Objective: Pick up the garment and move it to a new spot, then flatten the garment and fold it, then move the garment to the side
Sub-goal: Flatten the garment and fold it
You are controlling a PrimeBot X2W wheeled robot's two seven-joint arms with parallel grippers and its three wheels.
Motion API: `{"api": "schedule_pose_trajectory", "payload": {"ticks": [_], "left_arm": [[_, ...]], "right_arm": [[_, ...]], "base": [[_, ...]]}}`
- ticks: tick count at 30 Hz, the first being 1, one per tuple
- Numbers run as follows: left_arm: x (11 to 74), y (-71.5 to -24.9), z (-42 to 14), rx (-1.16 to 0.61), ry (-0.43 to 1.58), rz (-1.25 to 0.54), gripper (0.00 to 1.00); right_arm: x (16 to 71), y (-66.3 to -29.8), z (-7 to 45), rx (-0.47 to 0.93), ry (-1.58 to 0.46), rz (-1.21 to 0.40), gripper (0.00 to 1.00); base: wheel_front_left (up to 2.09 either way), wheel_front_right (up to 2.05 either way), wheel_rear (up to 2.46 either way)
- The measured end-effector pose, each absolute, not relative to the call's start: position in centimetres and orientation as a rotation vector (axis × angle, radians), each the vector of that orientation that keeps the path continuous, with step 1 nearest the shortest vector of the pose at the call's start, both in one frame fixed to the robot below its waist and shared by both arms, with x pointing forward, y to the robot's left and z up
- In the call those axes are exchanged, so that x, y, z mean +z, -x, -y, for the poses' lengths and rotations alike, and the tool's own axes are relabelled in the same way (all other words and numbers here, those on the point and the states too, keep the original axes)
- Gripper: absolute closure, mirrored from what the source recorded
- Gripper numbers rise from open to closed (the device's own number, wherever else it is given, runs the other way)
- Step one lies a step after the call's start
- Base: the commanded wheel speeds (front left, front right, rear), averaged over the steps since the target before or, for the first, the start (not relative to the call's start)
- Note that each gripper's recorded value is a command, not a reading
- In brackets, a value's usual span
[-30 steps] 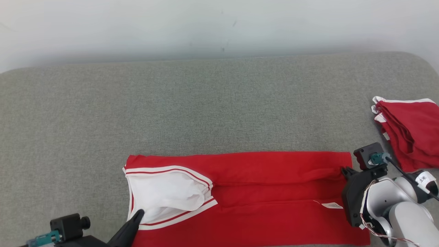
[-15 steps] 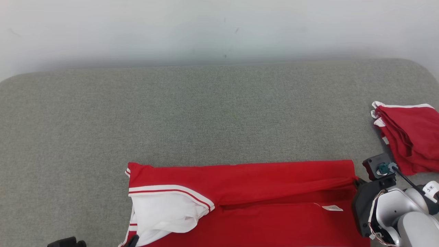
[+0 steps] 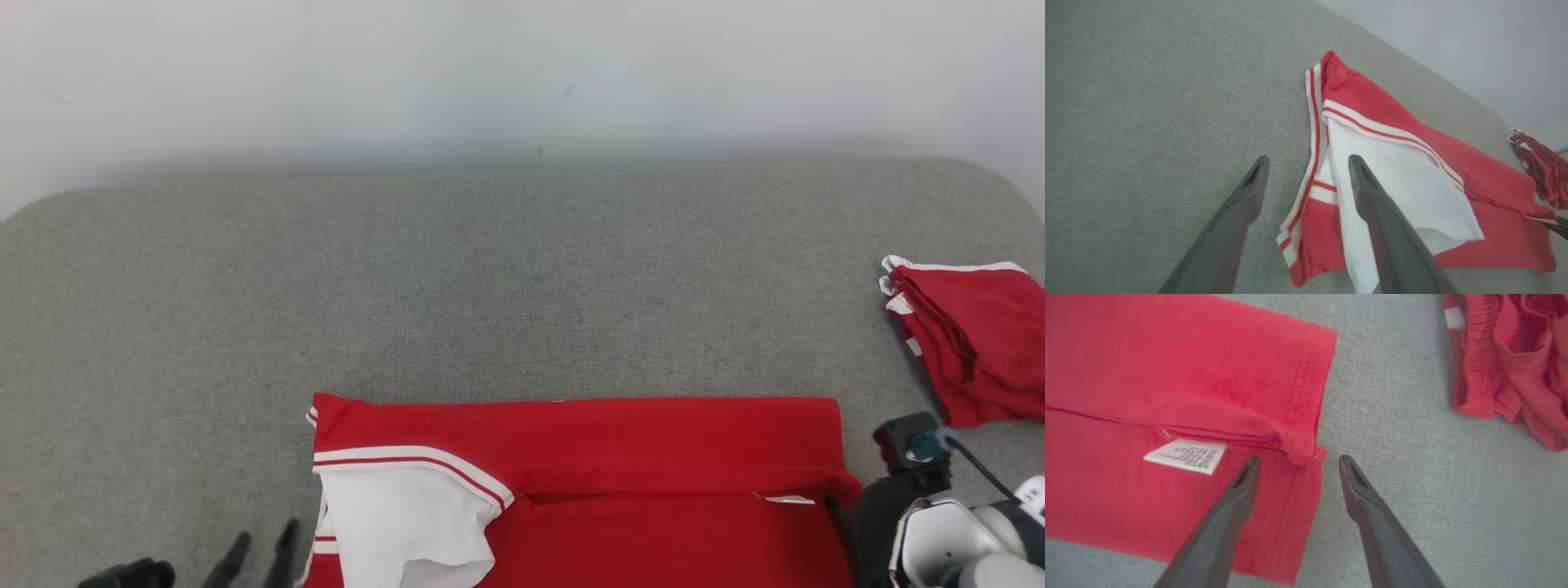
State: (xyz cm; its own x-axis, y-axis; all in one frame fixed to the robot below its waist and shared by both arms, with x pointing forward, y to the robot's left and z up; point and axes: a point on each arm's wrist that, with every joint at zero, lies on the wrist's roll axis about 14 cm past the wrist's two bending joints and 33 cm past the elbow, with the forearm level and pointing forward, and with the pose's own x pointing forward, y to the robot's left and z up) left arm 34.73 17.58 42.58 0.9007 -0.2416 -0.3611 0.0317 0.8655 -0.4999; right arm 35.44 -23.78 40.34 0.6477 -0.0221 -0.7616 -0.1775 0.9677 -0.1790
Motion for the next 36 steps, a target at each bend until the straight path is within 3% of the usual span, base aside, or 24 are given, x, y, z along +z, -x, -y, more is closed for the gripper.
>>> {"api": "schedule_pose_trajectory", "payload": {"ticks": [6, 15, 28, 36], "left_arm": [[47.7, -36.1, -20.7, -0.036, 0.347, -0.084, 0.0], [54.7, -35.2, -21.0, 0.003, 0.213, 0.186, 0.0], [50.8, -32.0, -22.1, 0.028, 0.171, 0.082, 0.0], [49.6, -31.8, -22.3, 0.027, 0.161, 0.019, 0.0]], "right_arm": [[43.8, -35.6, 24.0, 0.023, 0.092, -0.673, 0.0], [44.1, -33.6, 23.9, -0.079, -0.134, -0.571, 0.0], [43.8, -34.7, 24.4, -0.124, -0.171, -0.544, 0.0], [41.6, -36.2, 24.2, -0.13, -0.145, -0.654, 0.0]], "base": [[0.0, 0.0, 0.0], [0.0, 0.0, 0.0], [0.0, 0.0, 0.0], [0.0, 0.0, 0.0]]}}
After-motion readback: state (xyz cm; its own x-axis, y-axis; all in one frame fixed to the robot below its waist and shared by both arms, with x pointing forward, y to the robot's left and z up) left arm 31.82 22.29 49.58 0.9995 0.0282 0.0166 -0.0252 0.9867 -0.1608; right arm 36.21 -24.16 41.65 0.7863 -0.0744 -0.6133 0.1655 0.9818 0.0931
